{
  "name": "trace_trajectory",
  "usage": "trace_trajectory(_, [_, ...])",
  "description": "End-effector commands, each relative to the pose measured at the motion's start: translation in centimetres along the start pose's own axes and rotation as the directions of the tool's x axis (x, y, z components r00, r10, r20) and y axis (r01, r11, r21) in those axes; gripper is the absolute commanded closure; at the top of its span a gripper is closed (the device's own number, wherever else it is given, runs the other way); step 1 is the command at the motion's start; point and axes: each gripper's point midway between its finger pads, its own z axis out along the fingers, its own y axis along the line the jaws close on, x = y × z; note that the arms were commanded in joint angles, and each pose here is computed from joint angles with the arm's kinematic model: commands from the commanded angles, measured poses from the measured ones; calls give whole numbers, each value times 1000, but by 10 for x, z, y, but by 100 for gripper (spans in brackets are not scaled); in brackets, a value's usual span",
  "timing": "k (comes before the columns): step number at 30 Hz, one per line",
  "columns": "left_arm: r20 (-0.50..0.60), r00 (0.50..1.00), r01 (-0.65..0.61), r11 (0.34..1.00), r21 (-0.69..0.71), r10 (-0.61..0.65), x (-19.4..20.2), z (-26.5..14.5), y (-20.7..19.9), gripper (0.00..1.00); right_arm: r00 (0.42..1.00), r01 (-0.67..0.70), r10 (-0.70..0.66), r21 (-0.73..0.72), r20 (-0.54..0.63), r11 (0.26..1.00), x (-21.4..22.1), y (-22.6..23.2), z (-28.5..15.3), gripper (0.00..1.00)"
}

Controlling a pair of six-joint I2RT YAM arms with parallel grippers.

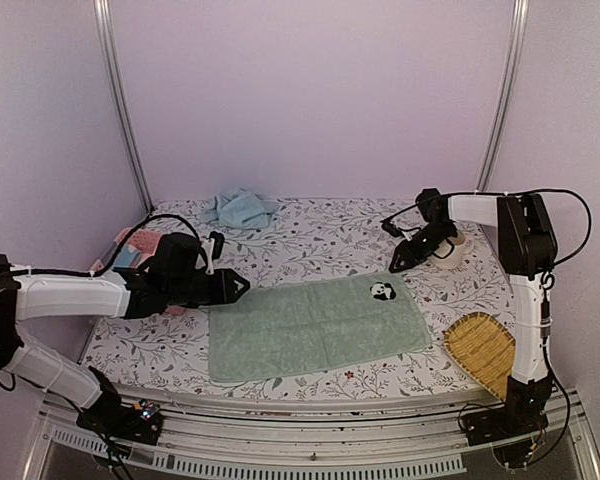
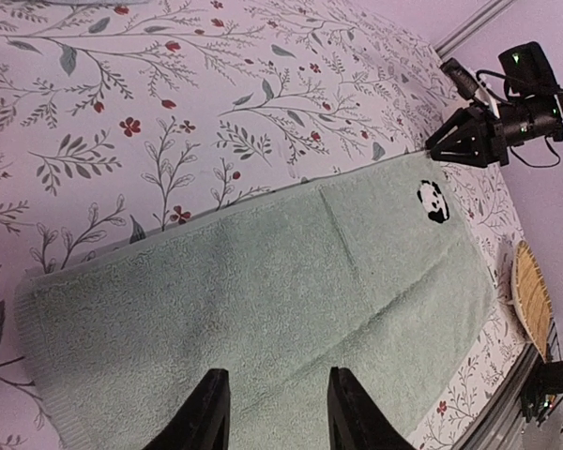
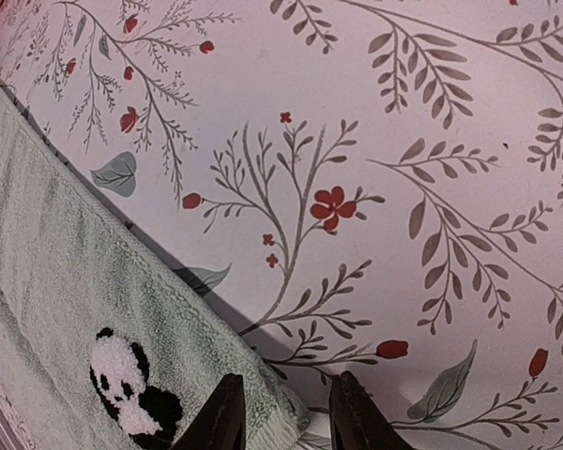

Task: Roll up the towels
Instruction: Adjust the towel at the center of the board.

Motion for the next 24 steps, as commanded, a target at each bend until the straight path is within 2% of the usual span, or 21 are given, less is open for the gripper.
trace_trajectory(1, [8,1000,1,1000,24,-2,-5,0,-3,63,1000,-22,21,-47,-23,999,6,4,6,68])
trace_trajectory(6, [-2,1000,-19,1000,-7,19,-6,0,1,60,1000,-20,19,-58,-23,998,8,8,6,70])
trace_trajectory(9, [-15,1000,-21,999,-30,20,-3,2,5,57,999,-15,14,-39,-28,999,9,4,7,76])
trace_trajectory(14, [-16,1000,-5,999,-55,4,-2,4,10,58,999,-27,31,103,-35,994,7,-22,2,93])
trace_trajectory(20, [-24,1000,13,992,-127,-16,-5,4,24,55,999,1,13,290,-45,957,-2,-54,-16,97])
trace_trajectory(24, [-40,997,56,979,-194,-65,-4,9,41,57,999,28,-12,323,-51,946,-7,-61,-19,97])
